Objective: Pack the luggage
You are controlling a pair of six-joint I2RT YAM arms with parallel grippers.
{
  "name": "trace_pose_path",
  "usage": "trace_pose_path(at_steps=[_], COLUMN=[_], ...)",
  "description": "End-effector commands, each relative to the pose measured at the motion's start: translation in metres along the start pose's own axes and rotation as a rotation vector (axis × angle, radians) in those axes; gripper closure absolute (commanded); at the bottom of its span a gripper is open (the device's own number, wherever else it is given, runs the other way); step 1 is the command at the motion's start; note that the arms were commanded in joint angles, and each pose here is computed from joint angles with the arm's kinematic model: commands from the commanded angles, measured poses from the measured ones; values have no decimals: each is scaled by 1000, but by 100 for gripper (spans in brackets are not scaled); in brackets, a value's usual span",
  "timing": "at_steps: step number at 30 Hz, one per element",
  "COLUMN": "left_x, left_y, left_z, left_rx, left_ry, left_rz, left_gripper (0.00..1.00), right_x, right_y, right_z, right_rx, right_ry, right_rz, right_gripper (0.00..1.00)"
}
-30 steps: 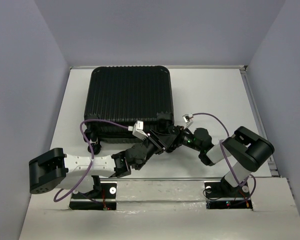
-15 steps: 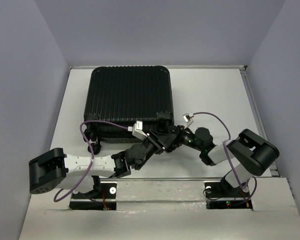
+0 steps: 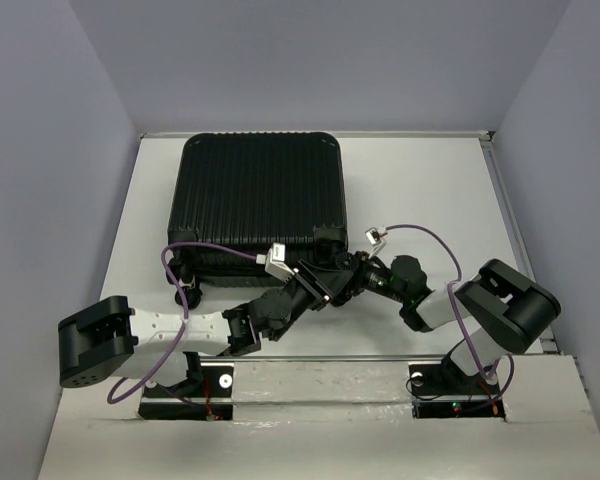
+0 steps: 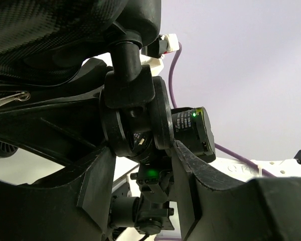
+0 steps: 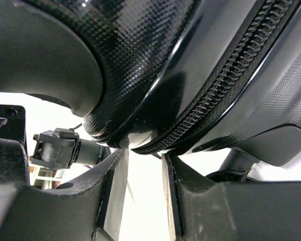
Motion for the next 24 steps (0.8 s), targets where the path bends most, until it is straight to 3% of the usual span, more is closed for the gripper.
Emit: trace_pose_path(at_steps=[1,14,20,24], left_x=[-11,-12,-11,-16], left_y=[-43,-39,-35,-29], left_z=[-9,-7,-1,10], left_rx=[-129,-110,-50,-2], left_ry=[86,66,21,-41], left_rz=[-191,-177,-127,-81], left_gripper=[94,94,94,94], right_x=[-2,-16,-30,-34], right_y=[63,53,43,23], right_z=[54,47,37,22], right_rx=[-221,-235,-203,-178], right_ry=[-317,-361,-378,-309], right_rz=[369,282,196,54], right_gripper=[65,93,93,93])
Point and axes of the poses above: each gripper's point midway between its finger pads, its own x axis out along the fingers, its own y axis along the line the jaws close on, z = x × y, the point moved 8 cm from there along -x, back along the fingers, and after that the axes turned 9 degrees about -x, right-handed, at the moved point
